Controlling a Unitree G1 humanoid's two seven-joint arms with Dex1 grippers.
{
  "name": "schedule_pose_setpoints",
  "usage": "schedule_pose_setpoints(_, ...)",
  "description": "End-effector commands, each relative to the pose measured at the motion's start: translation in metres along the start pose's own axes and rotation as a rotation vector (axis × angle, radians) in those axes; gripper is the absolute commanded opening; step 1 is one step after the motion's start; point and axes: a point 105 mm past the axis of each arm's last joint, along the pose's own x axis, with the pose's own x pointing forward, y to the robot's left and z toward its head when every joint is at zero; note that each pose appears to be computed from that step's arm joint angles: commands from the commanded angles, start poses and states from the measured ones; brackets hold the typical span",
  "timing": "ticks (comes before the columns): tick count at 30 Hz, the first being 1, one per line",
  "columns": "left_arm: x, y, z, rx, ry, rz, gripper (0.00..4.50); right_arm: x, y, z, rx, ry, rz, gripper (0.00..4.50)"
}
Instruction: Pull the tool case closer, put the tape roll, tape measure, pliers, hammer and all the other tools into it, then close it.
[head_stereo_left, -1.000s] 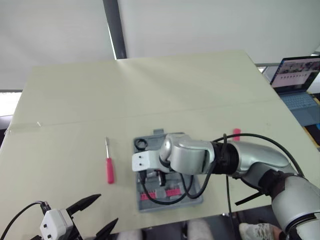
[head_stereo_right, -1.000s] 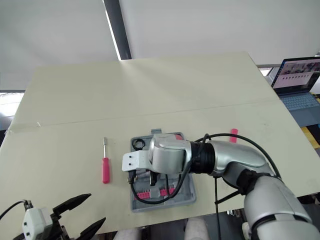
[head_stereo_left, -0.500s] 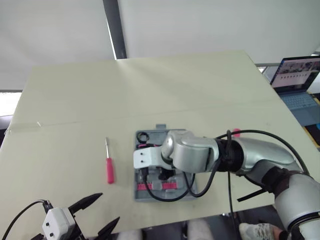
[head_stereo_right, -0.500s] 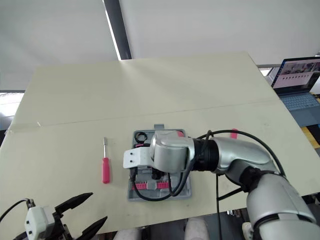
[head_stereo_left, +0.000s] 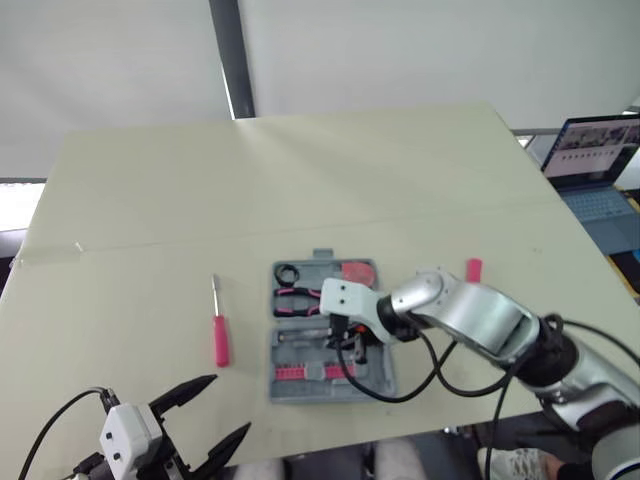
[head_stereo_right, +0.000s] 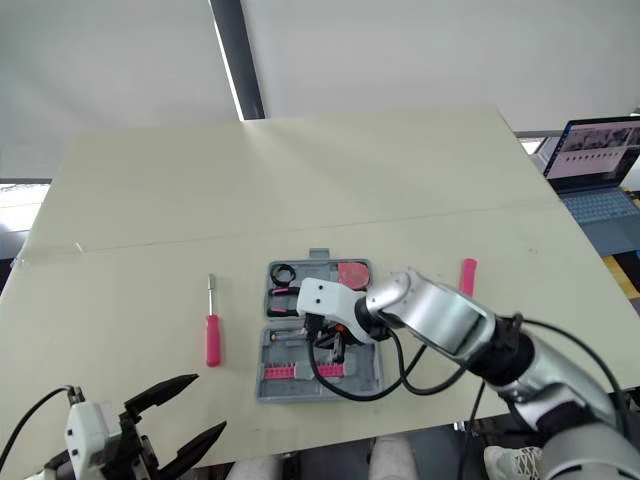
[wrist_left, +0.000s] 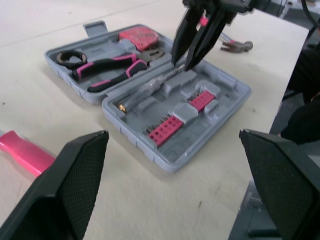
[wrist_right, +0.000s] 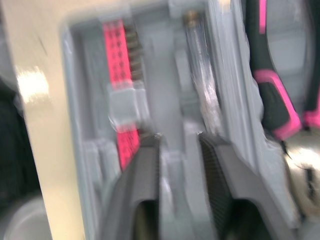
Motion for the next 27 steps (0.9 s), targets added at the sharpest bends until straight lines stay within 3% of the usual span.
schedule_pose_setpoints(1, 0.002, 0.003, 0.008, 0.022, -0.030, 0.000, 4.50, -0.019, -0.009, 0.013, -0.090, -0.178, -0.078, 0.03)
schedule_pose_setpoints(4, 0.001, 0.005, 0.007, 0.025, -0.025, 0.004, 4.50, -0.015, -0.013, -0.001, -0.011, -0.160, -0.077, 0.03)
schedule_pose_setpoints(27, 0.002, 0.001, 0.007, 0.023, -0.018, 0.010, 4.50, 0.018, -0.019, -0.015, -0.026, -0.126, -0.086, 0.03)
